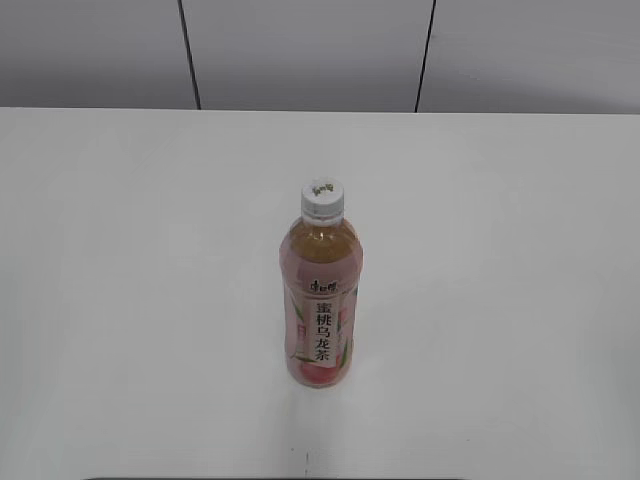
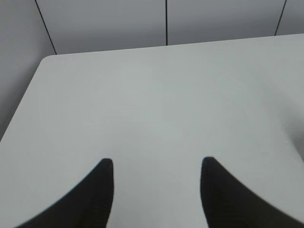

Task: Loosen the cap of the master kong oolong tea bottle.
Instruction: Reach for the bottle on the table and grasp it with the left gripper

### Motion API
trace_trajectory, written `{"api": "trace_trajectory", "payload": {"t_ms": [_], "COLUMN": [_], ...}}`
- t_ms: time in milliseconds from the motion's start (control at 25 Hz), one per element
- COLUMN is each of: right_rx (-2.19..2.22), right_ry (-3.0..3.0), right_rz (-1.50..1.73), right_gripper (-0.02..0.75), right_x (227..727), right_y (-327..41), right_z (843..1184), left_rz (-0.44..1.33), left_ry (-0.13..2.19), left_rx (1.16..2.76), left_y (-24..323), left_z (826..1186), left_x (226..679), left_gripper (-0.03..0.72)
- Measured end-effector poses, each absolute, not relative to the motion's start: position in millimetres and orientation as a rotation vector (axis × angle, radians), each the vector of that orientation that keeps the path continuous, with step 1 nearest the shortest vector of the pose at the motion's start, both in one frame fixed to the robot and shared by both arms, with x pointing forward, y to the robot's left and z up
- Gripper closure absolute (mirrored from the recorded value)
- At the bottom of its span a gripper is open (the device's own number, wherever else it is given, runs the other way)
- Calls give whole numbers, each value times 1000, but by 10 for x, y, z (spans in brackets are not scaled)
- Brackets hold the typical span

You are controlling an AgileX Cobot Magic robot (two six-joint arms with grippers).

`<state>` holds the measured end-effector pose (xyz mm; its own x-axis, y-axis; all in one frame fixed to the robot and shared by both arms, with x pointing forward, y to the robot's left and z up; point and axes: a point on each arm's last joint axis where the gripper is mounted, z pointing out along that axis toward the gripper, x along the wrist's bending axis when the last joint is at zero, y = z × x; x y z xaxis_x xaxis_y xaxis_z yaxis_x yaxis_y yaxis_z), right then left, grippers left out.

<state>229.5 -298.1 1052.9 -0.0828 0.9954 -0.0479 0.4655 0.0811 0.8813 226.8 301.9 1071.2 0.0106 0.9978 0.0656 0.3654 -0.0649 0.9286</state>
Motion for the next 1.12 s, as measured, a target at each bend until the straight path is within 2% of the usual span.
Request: {"api": "trace_trajectory", "payload": {"t_ms": [520,760,960,1120], "right_rx": [1471,1471,1471,1471], "right_ry": [1645,1645,1645,1645], "right_rz": [938,938,938,938], "right_gripper": [192,192,192,192], "right_x": [2295,2295,2295,2295], "right_y": [-2981,-2981,-2981,-2981], "right_z": [10529,10529,10529,10529], "left_rz": [1023,1086,1061,1112], "left_ry": [1462,1341,1295,1250], "left_rx": [1546,1406,1301,1202], "left_y": [3005,2982,2958,2982], "left_z": [10758,10977,11104,11184], "left_x": [2358,2542,2865,3173], "left_gripper": [318,318,318,318]}}
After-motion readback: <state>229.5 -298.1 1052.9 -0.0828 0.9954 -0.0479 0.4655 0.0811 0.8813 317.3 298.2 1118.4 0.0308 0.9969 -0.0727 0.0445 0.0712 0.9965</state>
